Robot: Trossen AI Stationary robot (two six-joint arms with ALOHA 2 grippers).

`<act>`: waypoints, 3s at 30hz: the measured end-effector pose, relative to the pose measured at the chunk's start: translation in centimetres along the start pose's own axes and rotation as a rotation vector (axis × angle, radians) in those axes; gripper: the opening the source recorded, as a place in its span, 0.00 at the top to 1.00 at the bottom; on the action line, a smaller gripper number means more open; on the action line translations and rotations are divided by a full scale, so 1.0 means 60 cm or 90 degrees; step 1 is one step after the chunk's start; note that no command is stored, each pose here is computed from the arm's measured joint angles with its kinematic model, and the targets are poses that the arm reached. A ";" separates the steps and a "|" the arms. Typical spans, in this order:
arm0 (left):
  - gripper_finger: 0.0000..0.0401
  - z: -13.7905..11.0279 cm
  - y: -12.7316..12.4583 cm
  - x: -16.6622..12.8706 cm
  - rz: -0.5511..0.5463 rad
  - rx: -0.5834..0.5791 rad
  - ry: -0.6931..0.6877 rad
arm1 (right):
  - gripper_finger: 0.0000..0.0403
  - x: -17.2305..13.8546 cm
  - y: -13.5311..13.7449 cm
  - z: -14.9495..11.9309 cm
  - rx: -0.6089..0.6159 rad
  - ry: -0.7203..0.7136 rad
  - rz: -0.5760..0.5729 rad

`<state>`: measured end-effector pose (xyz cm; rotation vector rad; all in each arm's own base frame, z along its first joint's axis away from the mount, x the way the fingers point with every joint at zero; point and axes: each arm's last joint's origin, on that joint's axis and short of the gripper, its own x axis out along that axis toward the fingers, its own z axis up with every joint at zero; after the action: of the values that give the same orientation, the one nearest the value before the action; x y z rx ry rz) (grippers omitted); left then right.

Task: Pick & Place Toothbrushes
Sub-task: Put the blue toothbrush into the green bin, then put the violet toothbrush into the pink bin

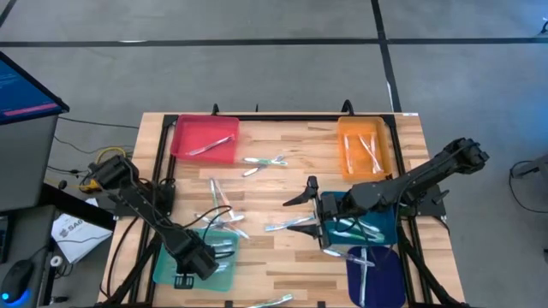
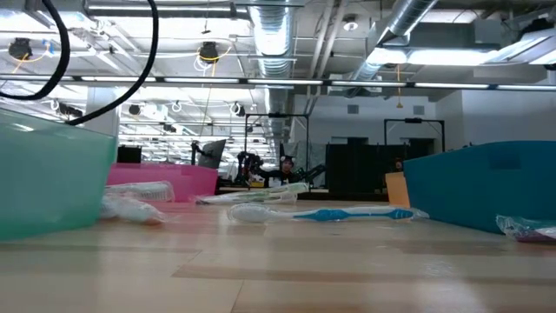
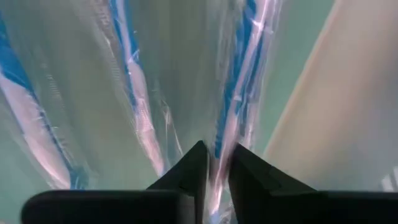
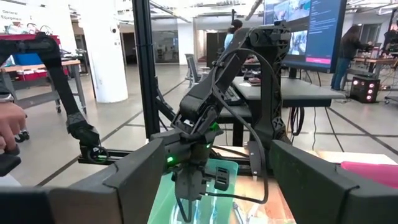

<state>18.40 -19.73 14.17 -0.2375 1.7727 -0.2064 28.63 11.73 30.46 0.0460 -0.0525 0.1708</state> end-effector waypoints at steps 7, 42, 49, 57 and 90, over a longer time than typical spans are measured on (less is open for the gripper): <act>0.76 -0.008 0.002 -0.035 -0.014 -0.038 -0.058 | 0.29 0.000 0.000 -0.002 -0.002 0.007 0.000; 0.49 -0.068 0.074 -0.247 0.417 -0.186 -0.907 | 0.29 0.003 -0.011 -0.010 -0.051 0.035 -0.014; 0.53 -0.019 0.091 -0.229 0.515 -0.151 -0.817 | 0.29 0.015 -0.011 -0.056 -0.184 0.145 0.000; 0.58 0.047 0.119 -0.212 0.439 -0.102 -0.905 | 0.29 0.008 -0.119 -0.079 -0.081 0.145 -0.036; 0.68 -0.059 0.174 -0.292 0.042 0.004 -1.307 | 0.29 0.009 -0.174 -0.013 -0.007 -0.092 -0.042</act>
<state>18.04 -4.88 28.58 -0.2161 -0.2611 0.1143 30.99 1.59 29.26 0.0490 -0.1962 0.1005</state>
